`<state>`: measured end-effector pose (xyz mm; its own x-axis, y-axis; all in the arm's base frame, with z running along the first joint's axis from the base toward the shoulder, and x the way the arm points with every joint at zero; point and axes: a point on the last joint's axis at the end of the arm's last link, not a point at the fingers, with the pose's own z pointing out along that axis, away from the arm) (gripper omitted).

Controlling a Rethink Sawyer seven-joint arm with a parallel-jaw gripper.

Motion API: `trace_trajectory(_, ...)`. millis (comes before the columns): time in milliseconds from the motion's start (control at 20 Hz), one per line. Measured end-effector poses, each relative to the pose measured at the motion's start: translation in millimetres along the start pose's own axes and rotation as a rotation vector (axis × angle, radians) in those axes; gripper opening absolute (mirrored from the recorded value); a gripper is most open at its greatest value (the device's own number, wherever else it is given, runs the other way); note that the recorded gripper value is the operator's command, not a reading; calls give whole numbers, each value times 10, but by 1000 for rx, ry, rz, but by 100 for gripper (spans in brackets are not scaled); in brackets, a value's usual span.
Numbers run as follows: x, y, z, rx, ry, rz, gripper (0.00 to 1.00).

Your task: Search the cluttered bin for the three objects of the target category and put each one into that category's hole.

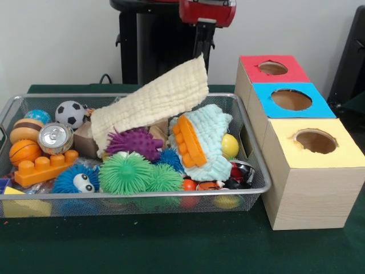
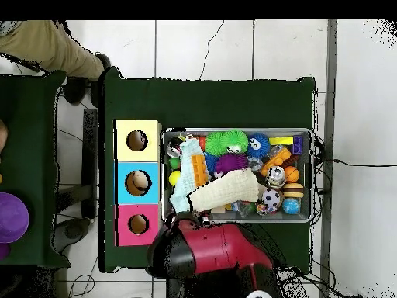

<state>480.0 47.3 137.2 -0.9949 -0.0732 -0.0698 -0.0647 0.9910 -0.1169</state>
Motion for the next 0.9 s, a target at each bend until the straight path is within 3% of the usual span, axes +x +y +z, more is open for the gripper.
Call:
trace_trajectory(350,-12,-129,-84,6,-5,67,0)
trace_trajectory(500,-41,-408,-46,-3,0,133,0)
trace_trajectory(750,-57,-1197,148,-42,17,291,0)
trace_trajectory(850,-45,-1409,216,-56,26,330,0)
trace_trajectory(900,-18,-1644,300,-77,41,373,0)
